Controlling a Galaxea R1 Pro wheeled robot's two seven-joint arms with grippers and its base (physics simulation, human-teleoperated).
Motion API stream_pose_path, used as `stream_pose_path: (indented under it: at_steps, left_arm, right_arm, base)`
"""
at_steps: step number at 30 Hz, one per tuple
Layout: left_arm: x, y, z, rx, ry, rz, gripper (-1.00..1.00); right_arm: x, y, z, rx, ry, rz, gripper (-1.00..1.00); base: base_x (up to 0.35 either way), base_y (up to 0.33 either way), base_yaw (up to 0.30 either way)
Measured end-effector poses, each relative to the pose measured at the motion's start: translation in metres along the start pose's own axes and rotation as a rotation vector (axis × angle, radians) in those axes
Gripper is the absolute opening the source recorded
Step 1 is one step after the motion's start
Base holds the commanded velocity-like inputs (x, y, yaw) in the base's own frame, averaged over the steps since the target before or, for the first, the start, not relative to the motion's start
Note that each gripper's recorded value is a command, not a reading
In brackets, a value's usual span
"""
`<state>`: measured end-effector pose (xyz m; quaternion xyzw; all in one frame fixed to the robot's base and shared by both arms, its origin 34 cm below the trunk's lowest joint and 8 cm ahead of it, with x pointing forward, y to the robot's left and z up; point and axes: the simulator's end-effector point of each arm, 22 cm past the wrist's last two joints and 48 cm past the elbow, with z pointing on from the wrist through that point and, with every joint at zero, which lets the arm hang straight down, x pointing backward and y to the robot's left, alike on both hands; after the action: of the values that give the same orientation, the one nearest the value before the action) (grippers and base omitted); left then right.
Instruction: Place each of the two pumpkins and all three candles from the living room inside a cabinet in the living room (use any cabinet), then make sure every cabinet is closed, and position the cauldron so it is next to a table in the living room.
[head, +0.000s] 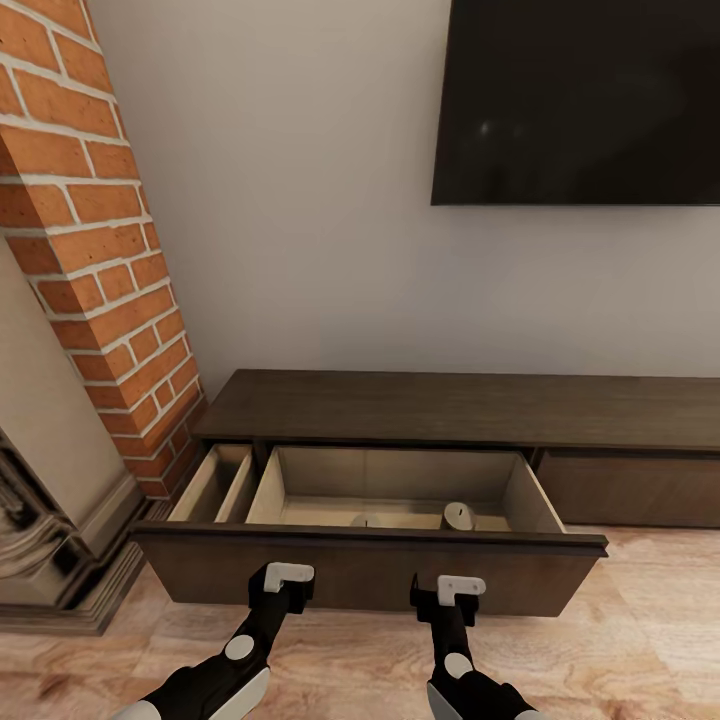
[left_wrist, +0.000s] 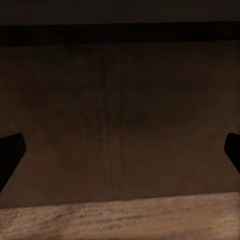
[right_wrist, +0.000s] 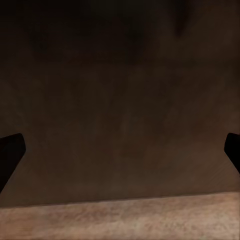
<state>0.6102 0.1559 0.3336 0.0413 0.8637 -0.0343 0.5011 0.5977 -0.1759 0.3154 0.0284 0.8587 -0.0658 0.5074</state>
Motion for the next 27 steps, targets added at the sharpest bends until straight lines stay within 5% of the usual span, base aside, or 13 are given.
stream_pose_path:
  at_steps: [27]
  left_arm:
    - [0.010, 0.008, 0.000, -0.019, 0.020, 0.013, 1.00]
  right_arm:
    - [0.000, 0.000, 0.000, 0.001, 0.002, 0.003, 1.00]
  base:
    - [0.084, 0.000, 0.000]
